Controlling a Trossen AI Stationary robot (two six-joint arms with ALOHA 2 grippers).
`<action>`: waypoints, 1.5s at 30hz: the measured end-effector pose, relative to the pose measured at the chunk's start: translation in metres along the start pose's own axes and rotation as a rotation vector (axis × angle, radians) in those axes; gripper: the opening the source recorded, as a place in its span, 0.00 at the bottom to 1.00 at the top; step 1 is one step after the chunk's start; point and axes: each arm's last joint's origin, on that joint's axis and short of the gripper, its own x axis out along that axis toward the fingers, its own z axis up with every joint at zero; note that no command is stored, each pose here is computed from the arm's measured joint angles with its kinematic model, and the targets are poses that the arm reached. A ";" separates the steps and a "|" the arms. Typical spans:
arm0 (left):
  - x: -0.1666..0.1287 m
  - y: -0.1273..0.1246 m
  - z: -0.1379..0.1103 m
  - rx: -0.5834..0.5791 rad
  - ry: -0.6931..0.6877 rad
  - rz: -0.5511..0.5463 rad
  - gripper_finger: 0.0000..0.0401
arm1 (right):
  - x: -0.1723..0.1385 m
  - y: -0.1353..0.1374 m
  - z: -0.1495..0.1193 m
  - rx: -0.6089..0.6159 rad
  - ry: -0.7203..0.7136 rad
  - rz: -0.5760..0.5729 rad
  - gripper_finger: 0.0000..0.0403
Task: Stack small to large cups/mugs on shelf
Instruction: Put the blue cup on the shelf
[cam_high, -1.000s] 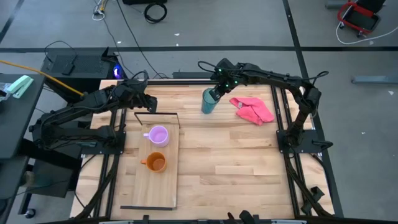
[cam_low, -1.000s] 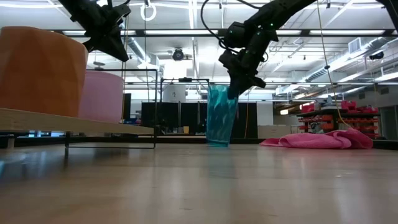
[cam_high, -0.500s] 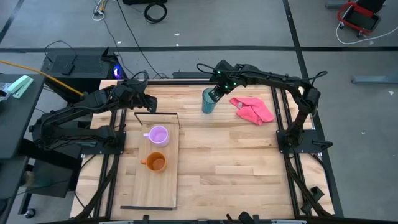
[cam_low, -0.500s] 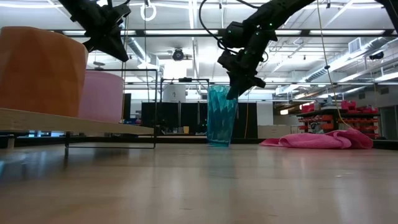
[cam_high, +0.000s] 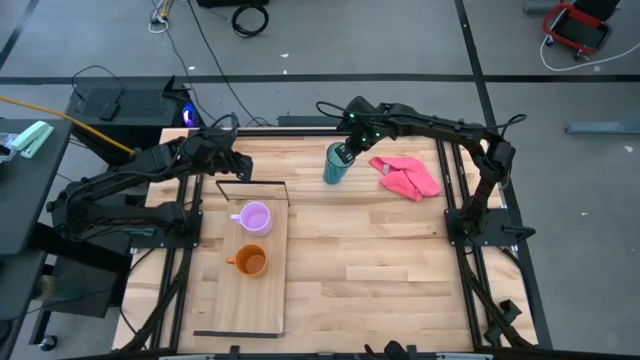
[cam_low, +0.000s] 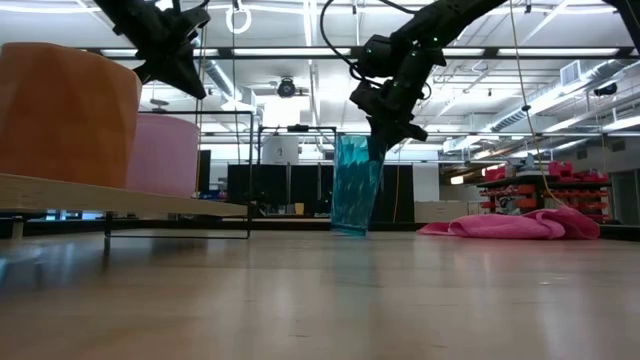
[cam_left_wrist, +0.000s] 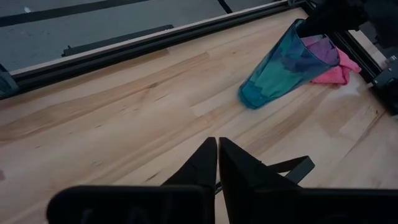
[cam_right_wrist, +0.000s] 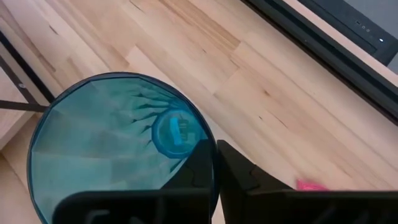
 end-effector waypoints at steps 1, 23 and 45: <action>0.000 0.000 0.000 0.001 0.003 0.002 0.05 | -0.001 0.001 0.000 -0.002 -0.002 0.001 0.02; 0.000 0.002 -0.003 0.016 0.033 0.021 0.03 | -0.214 0.104 -0.018 -0.250 -0.244 0.229 0.02; 0.000 0.002 -0.003 0.017 0.033 0.020 0.02 | -0.164 0.238 -0.158 -0.460 0.018 0.166 0.02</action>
